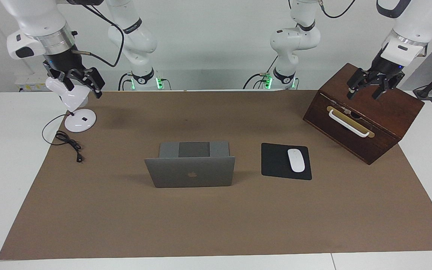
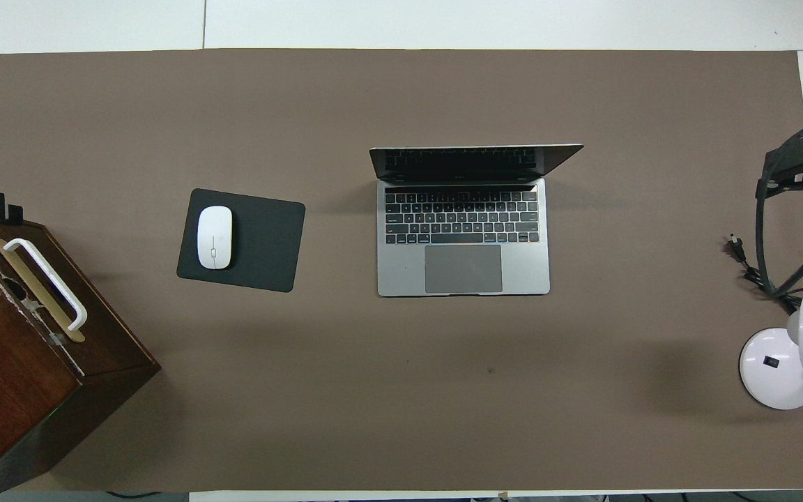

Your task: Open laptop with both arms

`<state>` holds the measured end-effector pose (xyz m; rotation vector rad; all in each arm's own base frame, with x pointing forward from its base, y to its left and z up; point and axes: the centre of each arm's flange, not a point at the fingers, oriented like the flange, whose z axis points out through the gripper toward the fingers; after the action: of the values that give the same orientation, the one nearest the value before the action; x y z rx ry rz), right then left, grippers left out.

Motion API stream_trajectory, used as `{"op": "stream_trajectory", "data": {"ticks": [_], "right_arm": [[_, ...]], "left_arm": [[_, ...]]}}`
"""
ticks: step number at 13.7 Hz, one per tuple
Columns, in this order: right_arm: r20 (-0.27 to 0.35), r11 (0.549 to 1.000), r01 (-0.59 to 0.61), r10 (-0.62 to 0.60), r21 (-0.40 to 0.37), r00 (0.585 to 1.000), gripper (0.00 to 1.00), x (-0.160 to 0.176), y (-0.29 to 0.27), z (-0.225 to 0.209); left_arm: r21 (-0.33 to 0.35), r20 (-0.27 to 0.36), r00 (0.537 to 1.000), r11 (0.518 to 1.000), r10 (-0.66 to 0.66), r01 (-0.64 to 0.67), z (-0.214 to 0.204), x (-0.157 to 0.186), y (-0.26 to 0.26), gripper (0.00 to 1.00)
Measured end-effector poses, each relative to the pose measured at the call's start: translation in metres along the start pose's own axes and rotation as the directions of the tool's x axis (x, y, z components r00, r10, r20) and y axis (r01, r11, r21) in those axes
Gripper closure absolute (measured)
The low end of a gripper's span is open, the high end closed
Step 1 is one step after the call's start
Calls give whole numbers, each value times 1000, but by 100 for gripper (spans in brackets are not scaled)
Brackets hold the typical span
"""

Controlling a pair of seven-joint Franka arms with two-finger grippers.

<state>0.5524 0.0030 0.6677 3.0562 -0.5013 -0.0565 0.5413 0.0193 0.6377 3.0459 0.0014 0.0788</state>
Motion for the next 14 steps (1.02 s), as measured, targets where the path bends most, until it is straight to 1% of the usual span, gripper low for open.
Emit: {"op": "stream_trajectory", "data": {"ticks": [3,5,6,8,9,11,14], "right_arm": [[8,1000,17,-17,-7,1000,0,-6,-9,4],[12,999,35,-35,7,999,0,-10,-18,3],[9,999,39,-39,24,999,0,-11,-21,2],[-22,998,23,-22,52,1000,0,-10,-30,3],[-30,998,39,-38,57,999,0,-13,-36,3],[-33,995,91,-89,50,995,0,-21,-43,3],[-42,991,130,-128,40,991,0,-28,-42,0]], "left_arm": [[1,19,1000,1000,5,-5,11,18,1,0],[12,32,999,1000,11,-12,18,22,4,0],[14,36,999,1000,15,-15,21,23,6,0],[16,44,999,1000,21,-21,25,24,14,0],[17,48,999,1000,22,-23,27,23,19,0],[24,52,998,999,28,-29,28,23,27,0],[35,52,998,999,30,-31,28,23,27,0]]}}
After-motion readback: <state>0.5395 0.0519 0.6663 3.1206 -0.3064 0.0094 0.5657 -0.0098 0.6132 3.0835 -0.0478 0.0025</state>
